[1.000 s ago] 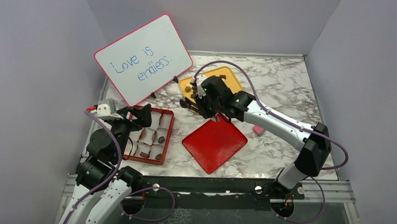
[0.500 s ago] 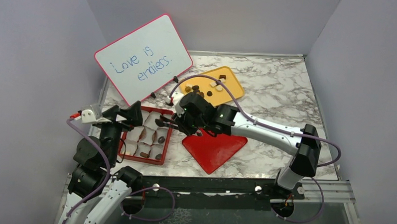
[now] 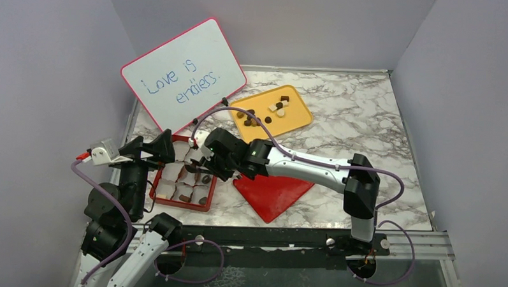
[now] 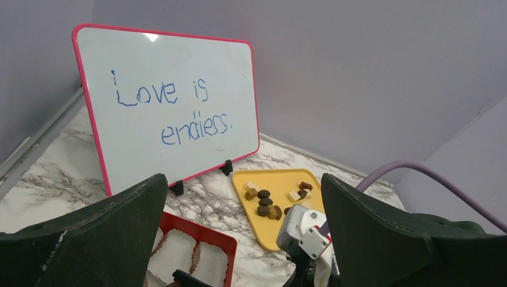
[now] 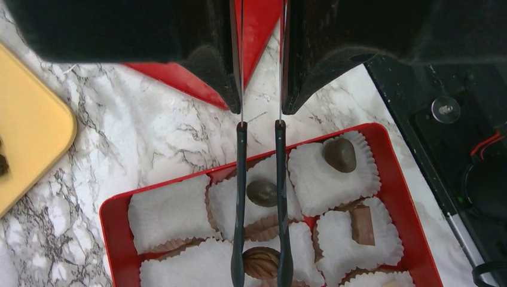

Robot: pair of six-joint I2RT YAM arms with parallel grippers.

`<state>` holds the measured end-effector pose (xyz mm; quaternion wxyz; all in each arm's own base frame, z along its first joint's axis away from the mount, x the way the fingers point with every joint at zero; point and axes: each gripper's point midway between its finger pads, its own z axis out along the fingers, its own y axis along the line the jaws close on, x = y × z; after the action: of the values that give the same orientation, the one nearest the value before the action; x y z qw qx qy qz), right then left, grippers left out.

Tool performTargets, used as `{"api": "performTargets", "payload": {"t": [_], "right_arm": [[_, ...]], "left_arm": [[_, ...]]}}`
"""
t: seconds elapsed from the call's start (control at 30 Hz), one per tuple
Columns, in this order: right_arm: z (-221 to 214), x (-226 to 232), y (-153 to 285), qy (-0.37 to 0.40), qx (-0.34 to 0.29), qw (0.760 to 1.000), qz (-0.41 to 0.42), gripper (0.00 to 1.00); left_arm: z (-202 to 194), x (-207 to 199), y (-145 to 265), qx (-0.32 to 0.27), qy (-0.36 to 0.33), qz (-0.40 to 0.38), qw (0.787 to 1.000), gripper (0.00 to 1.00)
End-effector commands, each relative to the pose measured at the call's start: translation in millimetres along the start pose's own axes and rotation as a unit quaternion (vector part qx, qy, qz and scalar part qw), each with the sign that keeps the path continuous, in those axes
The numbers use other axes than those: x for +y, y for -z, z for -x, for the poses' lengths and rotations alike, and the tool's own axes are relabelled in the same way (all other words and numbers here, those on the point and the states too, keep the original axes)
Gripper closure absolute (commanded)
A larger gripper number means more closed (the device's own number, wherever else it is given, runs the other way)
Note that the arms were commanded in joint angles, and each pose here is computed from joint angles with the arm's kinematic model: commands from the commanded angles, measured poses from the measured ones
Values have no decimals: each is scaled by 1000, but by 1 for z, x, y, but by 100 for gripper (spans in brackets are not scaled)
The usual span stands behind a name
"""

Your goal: Pack the chocolate

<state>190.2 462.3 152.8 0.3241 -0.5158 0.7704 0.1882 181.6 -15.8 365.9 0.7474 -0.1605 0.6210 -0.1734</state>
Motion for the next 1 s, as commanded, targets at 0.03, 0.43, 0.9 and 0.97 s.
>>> {"api": "performTargets", "payload": {"t": [0.03, 0.43, 0.9, 0.97], "right_arm": [[26, 8, -10, 26, -33, 999, 14, 68], [3, 9, -36, 42, 20, 999, 13, 67], [3, 8, -28, 43, 17, 999, 6, 62], [4, 7, -25, 42, 14, 999, 3, 62]], "left_arm": [[9, 4, 4, -13, 5, 9, 1000, 1], [5, 7, 3, -10, -2, 14, 1000, 1], [-2, 7, 0, -2, -4, 17, 1000, 1], [-3, 8, 0, -1, -5, 19, 1000, 1]]}}
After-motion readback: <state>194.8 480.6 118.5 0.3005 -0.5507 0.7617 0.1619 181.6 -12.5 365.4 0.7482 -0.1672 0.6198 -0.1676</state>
